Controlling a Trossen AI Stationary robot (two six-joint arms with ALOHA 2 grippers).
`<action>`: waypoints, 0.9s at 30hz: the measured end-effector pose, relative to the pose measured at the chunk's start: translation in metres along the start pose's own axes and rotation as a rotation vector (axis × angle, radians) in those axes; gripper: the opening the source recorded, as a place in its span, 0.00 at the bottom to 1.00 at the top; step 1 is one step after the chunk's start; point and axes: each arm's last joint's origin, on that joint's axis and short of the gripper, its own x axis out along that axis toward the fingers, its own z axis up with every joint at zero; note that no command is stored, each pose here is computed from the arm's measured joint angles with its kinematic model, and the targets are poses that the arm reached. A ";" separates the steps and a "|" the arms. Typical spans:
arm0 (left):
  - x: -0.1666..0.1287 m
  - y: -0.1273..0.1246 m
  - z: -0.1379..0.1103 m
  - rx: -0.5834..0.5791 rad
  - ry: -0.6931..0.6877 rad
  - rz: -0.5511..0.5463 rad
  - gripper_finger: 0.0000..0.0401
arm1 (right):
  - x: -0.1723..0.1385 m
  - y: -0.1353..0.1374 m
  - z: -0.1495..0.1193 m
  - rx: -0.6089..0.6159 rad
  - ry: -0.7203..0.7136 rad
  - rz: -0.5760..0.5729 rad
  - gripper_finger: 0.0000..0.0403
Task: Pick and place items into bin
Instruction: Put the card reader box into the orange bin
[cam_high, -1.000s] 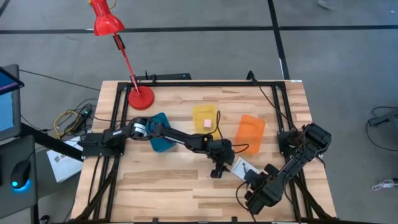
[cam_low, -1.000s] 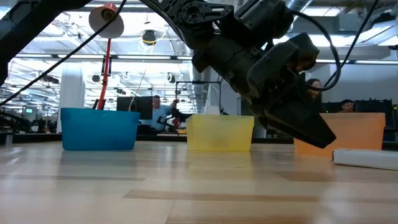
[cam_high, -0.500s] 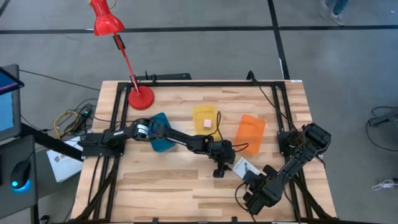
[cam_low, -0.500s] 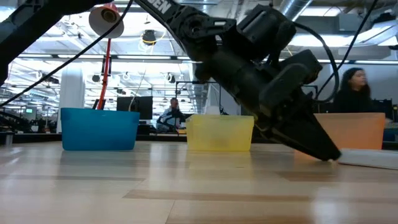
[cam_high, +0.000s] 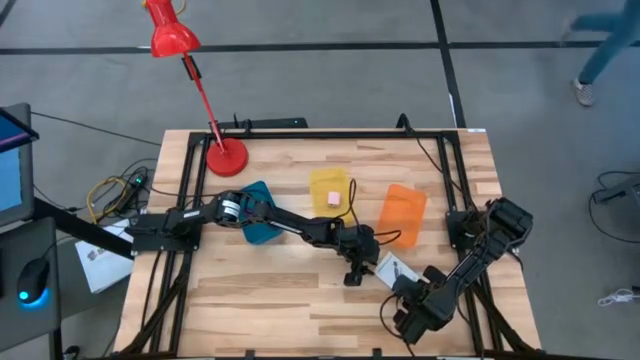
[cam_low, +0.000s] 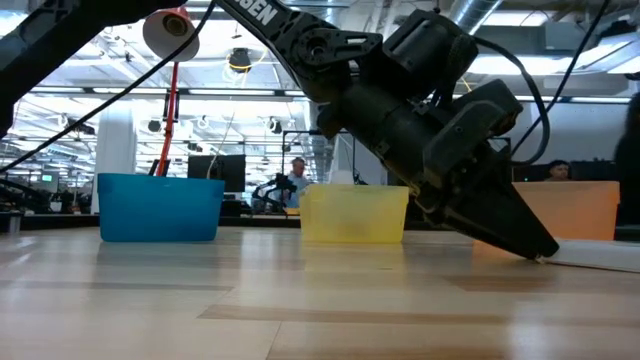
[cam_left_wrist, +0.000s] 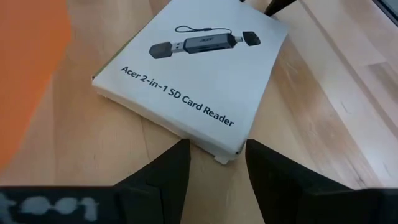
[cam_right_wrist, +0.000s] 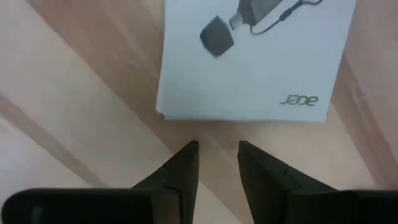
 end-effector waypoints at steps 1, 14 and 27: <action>0.000 0.000 0.000 0.001 -0.004 -0.002 0.38 | 0.000 0.000 0.002 0.005 -0.017 0.000 0.26; 0.000 0.000 0.005 -0.008 -0.031 -0.042 0.38 | 0.001 -0.001 0.012 0.014 -0.093 -0.008 0.26; -0.009 -0.005 0.033 -0.007 -0.012 -0.129 0.38 | 0.000 0.001 0.009 0.027 -0.093 0.011 0.26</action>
